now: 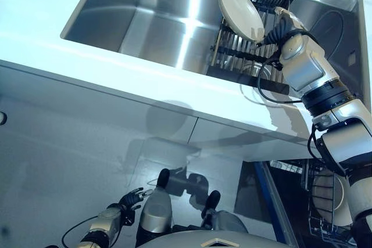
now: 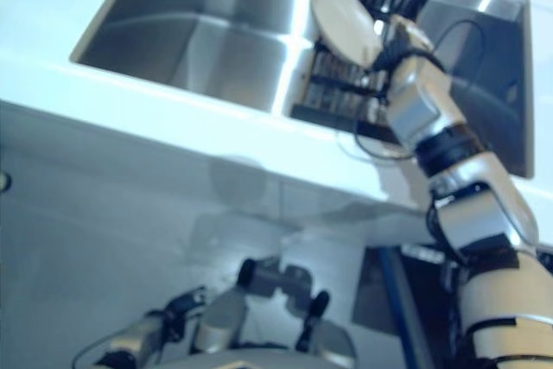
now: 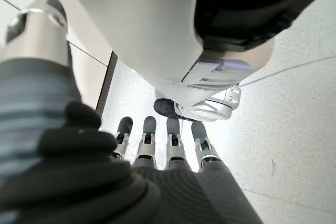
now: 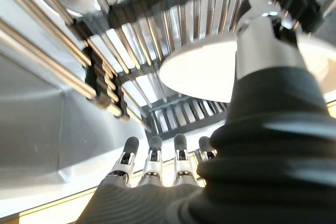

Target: Take plates into dishwasher

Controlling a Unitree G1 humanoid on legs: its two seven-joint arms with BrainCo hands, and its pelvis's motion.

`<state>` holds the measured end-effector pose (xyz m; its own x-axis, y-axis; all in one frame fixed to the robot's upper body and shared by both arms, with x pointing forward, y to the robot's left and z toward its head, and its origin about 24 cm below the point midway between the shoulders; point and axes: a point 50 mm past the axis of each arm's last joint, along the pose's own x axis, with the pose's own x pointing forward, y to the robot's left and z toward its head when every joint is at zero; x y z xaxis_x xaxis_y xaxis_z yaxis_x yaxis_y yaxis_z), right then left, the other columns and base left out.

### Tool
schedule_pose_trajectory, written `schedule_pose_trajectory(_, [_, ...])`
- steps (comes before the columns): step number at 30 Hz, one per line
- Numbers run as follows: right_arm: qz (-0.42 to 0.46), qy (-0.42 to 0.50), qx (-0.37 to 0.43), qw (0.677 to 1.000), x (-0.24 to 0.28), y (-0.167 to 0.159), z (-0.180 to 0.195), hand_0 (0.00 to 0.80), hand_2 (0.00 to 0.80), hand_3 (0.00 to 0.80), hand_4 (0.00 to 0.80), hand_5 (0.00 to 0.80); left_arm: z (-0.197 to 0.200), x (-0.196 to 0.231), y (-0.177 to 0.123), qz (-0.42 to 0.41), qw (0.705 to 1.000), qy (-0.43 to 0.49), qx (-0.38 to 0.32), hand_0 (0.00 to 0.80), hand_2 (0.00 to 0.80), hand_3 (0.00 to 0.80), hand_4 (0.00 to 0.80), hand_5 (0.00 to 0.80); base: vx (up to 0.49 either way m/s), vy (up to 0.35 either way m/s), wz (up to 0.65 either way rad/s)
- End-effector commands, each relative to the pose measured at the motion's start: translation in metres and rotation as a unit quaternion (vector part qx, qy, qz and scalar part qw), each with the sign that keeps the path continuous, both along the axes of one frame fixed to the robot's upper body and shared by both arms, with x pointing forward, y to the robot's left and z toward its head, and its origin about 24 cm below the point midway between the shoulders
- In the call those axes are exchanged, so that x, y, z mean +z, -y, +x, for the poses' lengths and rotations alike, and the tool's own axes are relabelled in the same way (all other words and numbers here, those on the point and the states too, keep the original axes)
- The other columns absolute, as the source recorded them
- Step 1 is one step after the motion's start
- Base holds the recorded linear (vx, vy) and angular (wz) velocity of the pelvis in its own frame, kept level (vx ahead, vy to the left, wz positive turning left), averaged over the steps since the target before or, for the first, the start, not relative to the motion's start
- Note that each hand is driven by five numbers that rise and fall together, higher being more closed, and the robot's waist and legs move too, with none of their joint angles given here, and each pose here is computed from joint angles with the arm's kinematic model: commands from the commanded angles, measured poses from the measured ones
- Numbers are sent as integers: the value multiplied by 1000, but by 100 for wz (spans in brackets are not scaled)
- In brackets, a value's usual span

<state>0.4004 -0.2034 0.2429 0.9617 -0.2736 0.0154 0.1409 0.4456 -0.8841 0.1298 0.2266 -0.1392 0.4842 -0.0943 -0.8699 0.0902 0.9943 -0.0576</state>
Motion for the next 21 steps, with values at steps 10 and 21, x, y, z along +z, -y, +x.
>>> schedule_pose_trajectory(10, [-47, 77, -14, 996, 57, 9, -1, 0, 0, 0, 0, 0, 0, 0, 5, -11, 999, -2, -31, 0, 0, 0, 0, 0, -2, 23, 6])
schedule_pose_trajectory(21, [-37, 65, 8, 997, 47, -1, 1, 0, 0, 0, 0, 0, 6, 3, 5, -9, 999, 10, -35, 0, 0, 0, 0, 0, -10, -2, 4])
